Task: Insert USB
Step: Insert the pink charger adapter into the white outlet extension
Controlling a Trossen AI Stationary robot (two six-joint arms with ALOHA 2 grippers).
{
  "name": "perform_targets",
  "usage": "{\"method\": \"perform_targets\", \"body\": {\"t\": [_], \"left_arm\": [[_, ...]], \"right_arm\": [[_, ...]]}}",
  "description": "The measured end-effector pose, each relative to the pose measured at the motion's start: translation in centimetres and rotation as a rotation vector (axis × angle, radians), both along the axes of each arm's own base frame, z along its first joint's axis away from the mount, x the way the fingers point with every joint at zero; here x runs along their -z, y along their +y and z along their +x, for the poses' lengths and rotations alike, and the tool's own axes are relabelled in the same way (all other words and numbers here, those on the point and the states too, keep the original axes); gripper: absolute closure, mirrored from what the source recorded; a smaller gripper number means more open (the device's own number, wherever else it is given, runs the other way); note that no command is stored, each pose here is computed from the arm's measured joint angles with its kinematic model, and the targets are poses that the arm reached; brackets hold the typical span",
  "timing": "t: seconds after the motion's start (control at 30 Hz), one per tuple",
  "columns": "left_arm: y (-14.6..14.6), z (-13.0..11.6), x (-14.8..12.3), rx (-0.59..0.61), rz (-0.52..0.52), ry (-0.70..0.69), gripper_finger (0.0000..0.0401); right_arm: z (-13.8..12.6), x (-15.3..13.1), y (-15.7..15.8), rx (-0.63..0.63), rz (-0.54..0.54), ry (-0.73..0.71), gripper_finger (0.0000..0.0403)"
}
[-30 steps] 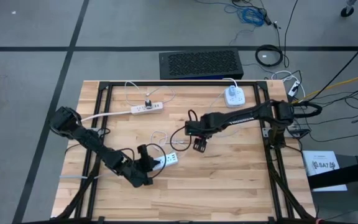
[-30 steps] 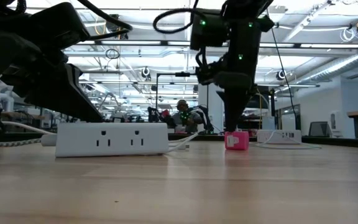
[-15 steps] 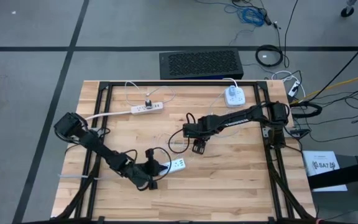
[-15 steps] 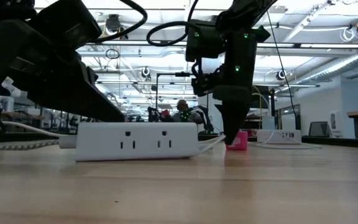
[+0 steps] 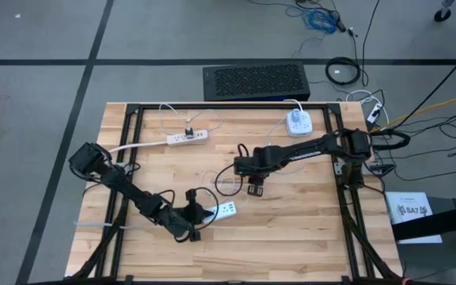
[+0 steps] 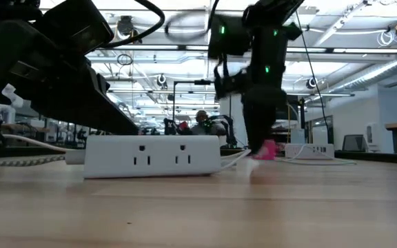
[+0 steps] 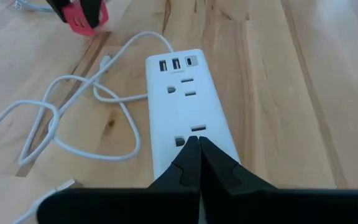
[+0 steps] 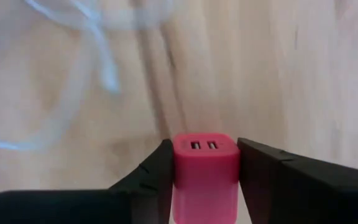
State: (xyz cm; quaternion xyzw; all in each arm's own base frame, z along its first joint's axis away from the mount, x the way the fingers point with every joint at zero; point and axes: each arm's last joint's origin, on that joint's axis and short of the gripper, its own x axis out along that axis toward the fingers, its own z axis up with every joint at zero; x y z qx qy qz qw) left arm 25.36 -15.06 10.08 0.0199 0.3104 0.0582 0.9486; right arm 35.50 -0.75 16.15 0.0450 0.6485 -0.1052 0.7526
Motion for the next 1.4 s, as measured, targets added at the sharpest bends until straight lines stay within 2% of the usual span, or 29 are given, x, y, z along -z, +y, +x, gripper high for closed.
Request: {"method": "perform_targets", "body": {"t": [0.2, 0.37, 0.53, 0.67, 0.77, 1.0, 1.13, 1.4], "left_arm": [[0.0, 0.0, 0.0, -0.003, -0.005, 0.002, 0.04], [-0.2, -0.2, 0.0, 0.003, -0.005, 0.0, 0.04], [-0.5, -0.4, 0.0, 0.007, 0.002, -0.005, 0.04], [-0.6, -0.4, 0.0, 0.007, 0.005, -0.009, 0.04], [-0.6, -0.4, 0.0, 0.01, 0.006, -0.013, 0.04], [-0.6, -0.4, 0.0, 0.013, 0.0, -0.016, 0.04], [-0.6, -0.3, 0.0, 0.014, -0.002, -0.019, 0.04], [-0.7, -0.3, 0.0, 0.015, -0.004, -0.022, 0.04]], "right_arm": [[0.6, -3.3, 2.3, -0.061, -0.022, -0.225, 0.029], [1.6, -5.4, 6.0, -0.162, -0.009, -0.517, 0.029], [1.6, -3.9, 9.7, -0.185, -0.024, -0.81, 0.029], [0.4, -1.8, 11.4, -0.197, 0.052, -1.081, 0.029], [-0.6, -0.2, 11.3, -0.188, 0.117, -1.205, 0.029], [0.1, 2.6, 10.5, -0.187, 0.191, -1.267, 0.029], [0.5, 4.4, 10.3, -0.187, 0.22, -1.244, 0.029], [0.9, 5.7, 10.2, -0.177, 0.252, -1.274, 0.029]]}}
